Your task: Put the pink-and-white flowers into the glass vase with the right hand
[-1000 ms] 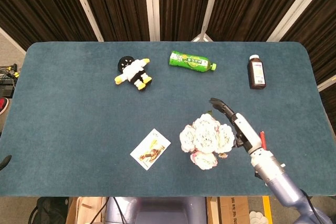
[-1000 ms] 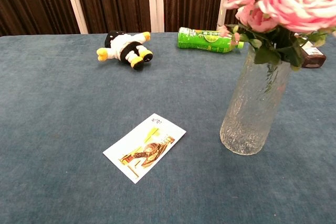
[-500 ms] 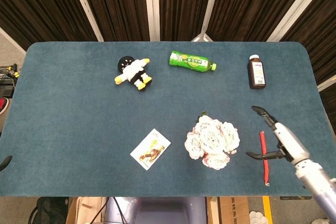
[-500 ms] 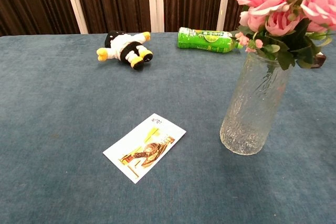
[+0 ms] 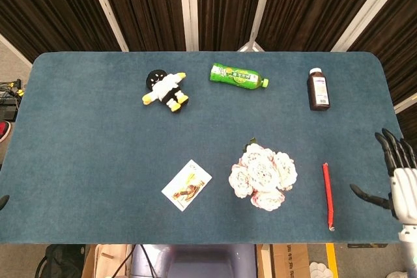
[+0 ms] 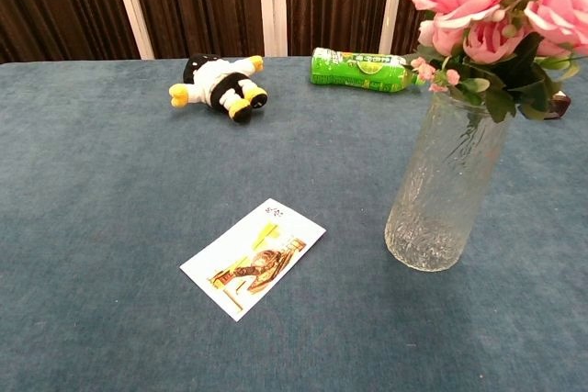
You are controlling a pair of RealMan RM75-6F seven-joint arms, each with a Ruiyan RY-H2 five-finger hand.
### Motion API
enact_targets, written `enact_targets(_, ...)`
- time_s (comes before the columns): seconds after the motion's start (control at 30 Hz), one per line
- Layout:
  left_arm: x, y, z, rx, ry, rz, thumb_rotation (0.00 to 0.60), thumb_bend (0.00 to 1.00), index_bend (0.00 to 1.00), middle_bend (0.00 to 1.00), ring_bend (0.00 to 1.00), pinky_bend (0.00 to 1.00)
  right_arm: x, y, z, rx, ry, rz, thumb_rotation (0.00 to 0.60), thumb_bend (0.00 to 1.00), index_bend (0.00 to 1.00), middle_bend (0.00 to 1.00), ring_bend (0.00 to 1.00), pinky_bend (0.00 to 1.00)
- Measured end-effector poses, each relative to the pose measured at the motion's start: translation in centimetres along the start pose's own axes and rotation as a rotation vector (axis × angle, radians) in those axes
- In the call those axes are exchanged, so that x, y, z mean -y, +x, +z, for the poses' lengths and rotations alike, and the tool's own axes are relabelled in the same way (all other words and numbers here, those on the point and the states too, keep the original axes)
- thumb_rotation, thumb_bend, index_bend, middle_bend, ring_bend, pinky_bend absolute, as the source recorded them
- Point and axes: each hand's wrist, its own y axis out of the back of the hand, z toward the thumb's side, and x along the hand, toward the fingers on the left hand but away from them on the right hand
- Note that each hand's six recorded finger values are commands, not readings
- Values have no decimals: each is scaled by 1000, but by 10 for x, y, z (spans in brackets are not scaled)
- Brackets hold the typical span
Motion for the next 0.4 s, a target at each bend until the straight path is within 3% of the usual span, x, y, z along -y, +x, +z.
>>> enact_targets(0.07, 0, 0, -1, -4, 3, -6, 600, 197, 158, 0, 0, 0, 12, 16, -4, 2, 60, -51, 600, 123, 58, 42, 89, 0)
enact_targets(0.13, 1, 0, -2, -6, 7, -15, 600, 197, 158, 0, 0, 0, 23, 28, -6, -9, 122, -57, 600, 123, 58, 42, 81, 0)
enact_targets(0.23, 4, 0, -3, -5, 19, -39, 600, 197, 158, 0, 0, 0, 39, 43, -2, -46, 201, -4, 600, 123, 57, 42, 69, 0)
enact_targets(0.4, 3, 0, -5, -1, 35, -58, 600, 197, 158, 0, 0, 0, 50, 48, -8, -46, 234, 89, 600, 122, 57, 42, 69, 0)
